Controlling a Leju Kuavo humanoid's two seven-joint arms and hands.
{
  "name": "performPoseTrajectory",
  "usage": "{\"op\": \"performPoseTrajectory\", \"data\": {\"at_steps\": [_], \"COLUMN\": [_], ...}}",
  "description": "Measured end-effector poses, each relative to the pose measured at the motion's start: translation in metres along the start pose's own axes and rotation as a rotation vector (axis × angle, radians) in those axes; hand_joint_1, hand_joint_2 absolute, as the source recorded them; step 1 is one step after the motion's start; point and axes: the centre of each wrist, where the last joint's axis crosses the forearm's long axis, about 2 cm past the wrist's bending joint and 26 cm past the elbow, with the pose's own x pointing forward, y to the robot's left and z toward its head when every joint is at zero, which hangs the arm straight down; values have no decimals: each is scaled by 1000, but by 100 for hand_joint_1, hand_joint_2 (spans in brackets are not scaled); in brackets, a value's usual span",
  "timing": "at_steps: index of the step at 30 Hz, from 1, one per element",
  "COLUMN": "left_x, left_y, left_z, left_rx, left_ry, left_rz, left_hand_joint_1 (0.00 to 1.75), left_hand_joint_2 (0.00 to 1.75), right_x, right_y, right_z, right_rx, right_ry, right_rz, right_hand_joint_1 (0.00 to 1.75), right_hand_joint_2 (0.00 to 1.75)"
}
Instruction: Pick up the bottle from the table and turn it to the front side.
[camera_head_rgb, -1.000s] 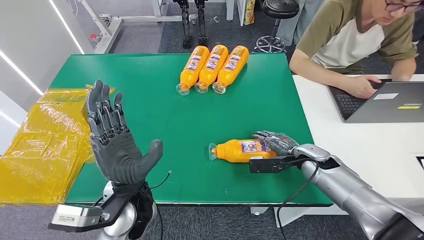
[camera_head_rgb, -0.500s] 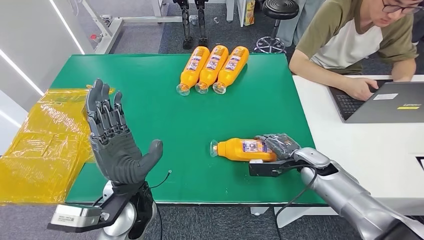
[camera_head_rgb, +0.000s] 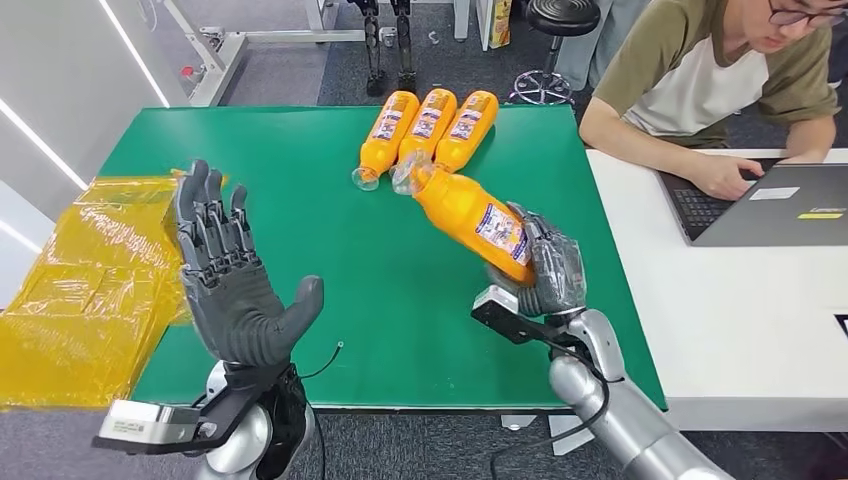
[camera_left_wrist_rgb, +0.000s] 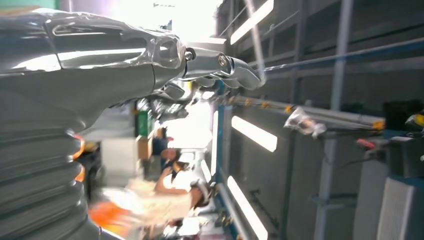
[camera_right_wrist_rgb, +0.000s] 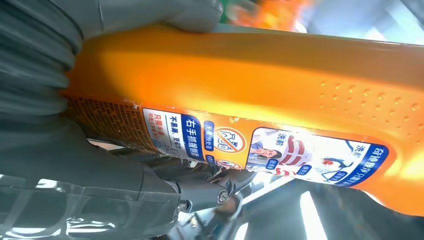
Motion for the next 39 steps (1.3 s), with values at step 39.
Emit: {"op": "performPoseTrajectory", "data": {"at_steps": [39], "left_x": [-24], "left_y": [-21], "left_z": [10], "left_rx": [-412], "left_ry": [270], "left_rz": [316], "left_hand_joint_1": [0], "left_hand_joint_2": [175], "right_x": [124], "right_y": [11], "right_z": [61], "right_rx": [127], "right_ry": [-166], "right_rz": [-248], "right_hand_joint_1": [167], "right_hand_joint_2": [175]}}
